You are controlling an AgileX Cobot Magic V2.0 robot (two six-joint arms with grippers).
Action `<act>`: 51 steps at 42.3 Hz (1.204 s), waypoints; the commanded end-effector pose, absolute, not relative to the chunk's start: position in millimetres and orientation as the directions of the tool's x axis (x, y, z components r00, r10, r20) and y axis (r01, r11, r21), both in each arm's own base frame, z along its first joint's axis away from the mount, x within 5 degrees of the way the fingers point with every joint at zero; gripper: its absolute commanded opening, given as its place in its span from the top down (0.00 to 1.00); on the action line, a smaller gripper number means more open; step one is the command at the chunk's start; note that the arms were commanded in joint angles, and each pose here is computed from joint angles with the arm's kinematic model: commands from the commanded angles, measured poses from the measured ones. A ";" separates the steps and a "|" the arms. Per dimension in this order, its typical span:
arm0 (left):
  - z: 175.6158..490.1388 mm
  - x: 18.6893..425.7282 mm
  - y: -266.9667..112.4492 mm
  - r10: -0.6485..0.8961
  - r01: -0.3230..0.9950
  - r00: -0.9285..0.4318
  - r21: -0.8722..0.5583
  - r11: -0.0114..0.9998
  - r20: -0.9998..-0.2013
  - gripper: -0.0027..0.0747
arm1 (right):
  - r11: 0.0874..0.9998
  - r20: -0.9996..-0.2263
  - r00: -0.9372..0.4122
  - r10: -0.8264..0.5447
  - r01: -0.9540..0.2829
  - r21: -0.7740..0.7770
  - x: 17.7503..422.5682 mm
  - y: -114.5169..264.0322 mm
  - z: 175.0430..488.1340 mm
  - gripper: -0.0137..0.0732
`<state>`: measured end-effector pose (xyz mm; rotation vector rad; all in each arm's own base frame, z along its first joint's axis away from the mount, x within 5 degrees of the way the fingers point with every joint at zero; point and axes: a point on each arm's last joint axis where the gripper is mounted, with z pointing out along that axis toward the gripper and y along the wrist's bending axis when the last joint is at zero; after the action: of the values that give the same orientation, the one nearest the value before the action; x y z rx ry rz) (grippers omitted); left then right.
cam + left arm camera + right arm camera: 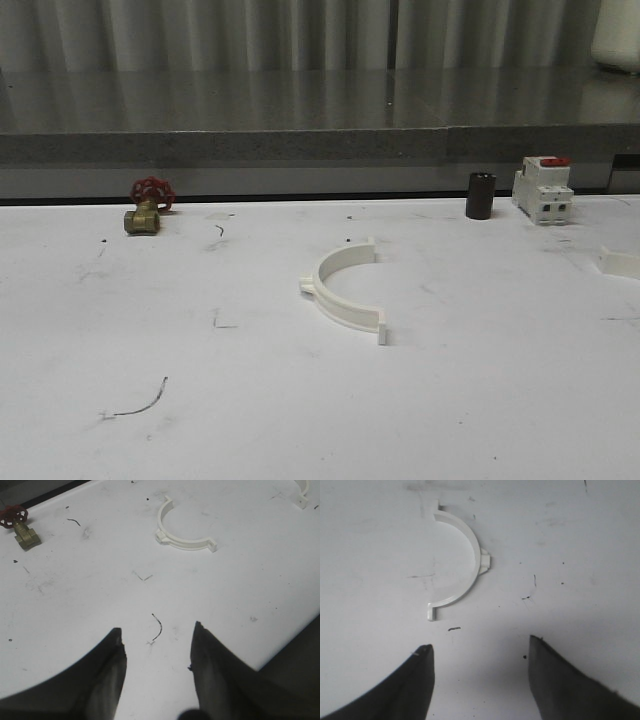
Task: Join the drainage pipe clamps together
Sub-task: 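Lower the right gripper and grasp the end of the other clamp half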
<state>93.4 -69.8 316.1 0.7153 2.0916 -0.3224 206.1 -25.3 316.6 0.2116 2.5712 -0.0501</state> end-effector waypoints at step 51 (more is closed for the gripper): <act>329.6 95.9 -72.4 0.322 0.600 -0.388 0.028 0.800 -0.864 0.57 | 0.991 -0.292 -0.947 0.133 0.135 0.013 354.3 -52.7 188.0 0.33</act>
<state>93.4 -69.8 316.1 0.7153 2.0916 -0.3224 348.3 -48.9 169.2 0.2179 2.9167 0.0143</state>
